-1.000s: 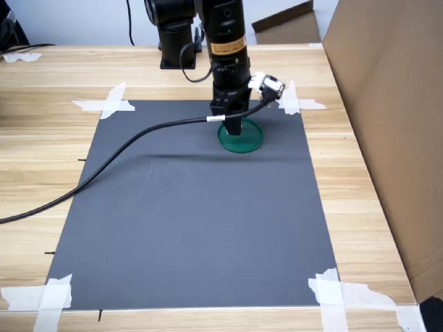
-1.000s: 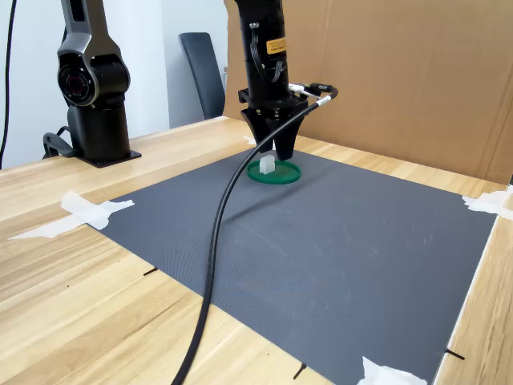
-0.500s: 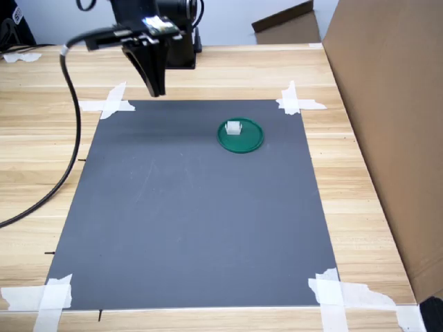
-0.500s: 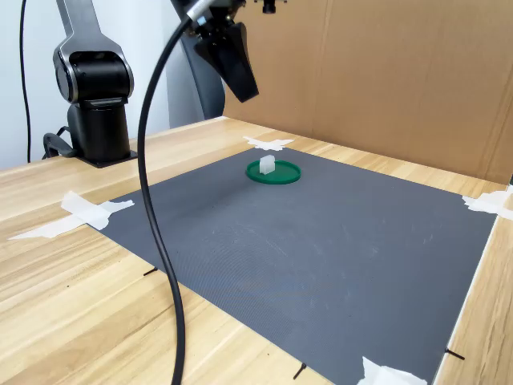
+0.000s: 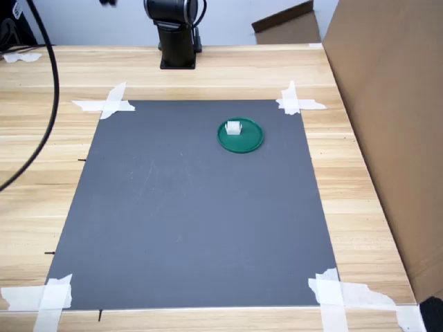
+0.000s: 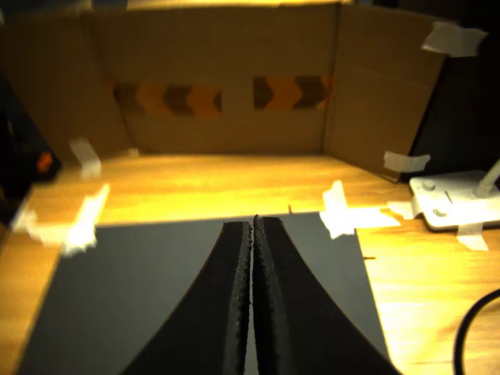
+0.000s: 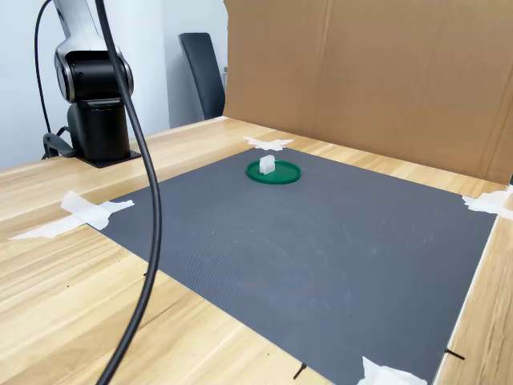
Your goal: Grasp a white terminal and put it in the green lid.
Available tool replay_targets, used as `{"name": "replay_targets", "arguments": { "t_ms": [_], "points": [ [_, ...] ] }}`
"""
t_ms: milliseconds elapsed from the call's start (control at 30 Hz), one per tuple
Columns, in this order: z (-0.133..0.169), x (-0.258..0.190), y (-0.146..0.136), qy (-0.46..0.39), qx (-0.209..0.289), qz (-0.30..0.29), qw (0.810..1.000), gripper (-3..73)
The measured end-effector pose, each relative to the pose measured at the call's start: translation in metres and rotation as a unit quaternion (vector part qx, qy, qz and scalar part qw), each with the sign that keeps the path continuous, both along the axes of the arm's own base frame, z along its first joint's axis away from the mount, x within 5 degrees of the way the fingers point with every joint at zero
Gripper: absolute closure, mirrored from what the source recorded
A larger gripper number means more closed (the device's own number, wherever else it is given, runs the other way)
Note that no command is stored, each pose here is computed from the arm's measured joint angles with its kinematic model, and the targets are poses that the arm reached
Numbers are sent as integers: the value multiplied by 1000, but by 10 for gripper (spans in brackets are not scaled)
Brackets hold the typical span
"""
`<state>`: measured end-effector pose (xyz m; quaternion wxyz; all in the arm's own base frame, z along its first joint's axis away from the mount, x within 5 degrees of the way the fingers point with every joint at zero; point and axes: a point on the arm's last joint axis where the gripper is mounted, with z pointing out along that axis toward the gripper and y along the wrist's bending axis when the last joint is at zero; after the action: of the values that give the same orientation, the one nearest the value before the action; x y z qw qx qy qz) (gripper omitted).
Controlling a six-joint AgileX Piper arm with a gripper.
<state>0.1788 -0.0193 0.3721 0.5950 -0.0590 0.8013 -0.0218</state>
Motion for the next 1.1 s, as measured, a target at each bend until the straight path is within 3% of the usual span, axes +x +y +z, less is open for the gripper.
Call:
{"name": "replay_targets", "arguments": {
  "t_ms": [67, 233, 467, 633, 767, 933, 1100],
  "points": [
    [18, -21, 1, -60, 90, -49, 993, 721],
    [21, -40, 2, -78, 114, -73, 988, 721],
    [-14, -77, 6, -78, 66, -89, 991, 721],
    [-80, -111, 21, -81, 26, -21, 996, 721],
    [-119, -130, 20, -90, 17, -27, 995, 721],
    [-170, -132, 16, -9, -18, -36, 999, 722],
    [-181, -131, 16, 7, -19, -36, 999, 723]
  ]
}}
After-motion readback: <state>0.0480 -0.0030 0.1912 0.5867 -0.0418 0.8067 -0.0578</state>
